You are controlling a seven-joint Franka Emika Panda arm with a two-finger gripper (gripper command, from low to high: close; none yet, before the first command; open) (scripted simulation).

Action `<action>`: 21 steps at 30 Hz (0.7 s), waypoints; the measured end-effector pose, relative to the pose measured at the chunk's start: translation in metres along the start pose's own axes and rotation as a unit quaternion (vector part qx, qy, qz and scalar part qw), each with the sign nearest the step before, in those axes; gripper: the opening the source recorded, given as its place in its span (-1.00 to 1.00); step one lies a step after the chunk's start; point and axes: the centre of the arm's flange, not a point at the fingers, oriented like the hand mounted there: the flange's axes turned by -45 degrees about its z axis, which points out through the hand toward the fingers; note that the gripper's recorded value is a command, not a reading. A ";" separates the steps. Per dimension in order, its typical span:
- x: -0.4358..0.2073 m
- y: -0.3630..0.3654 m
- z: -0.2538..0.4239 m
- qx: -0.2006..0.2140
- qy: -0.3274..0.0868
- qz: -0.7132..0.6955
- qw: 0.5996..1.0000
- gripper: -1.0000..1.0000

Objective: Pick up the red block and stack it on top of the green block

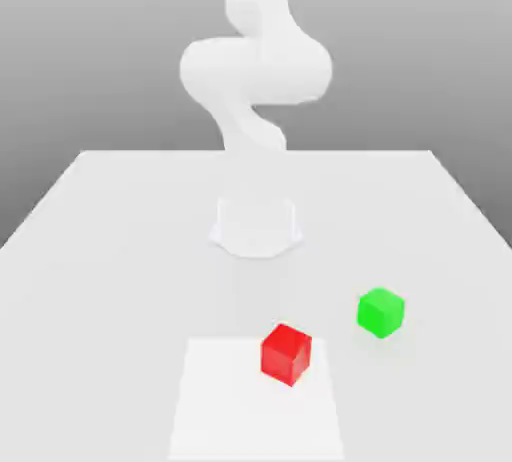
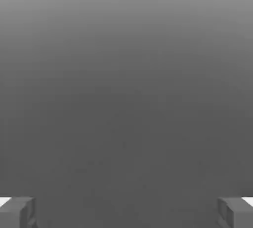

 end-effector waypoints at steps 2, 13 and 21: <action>-0.016 -0.009 0.052 -0.014 -0.037 0.022 0.999 0.00; -0.183 -0.017 0.272 -0.077 -0.234 0.161 0.956 0.00; -0.316 -0.020 0.340 -0.101 -0.334 0.248 0.904 0.00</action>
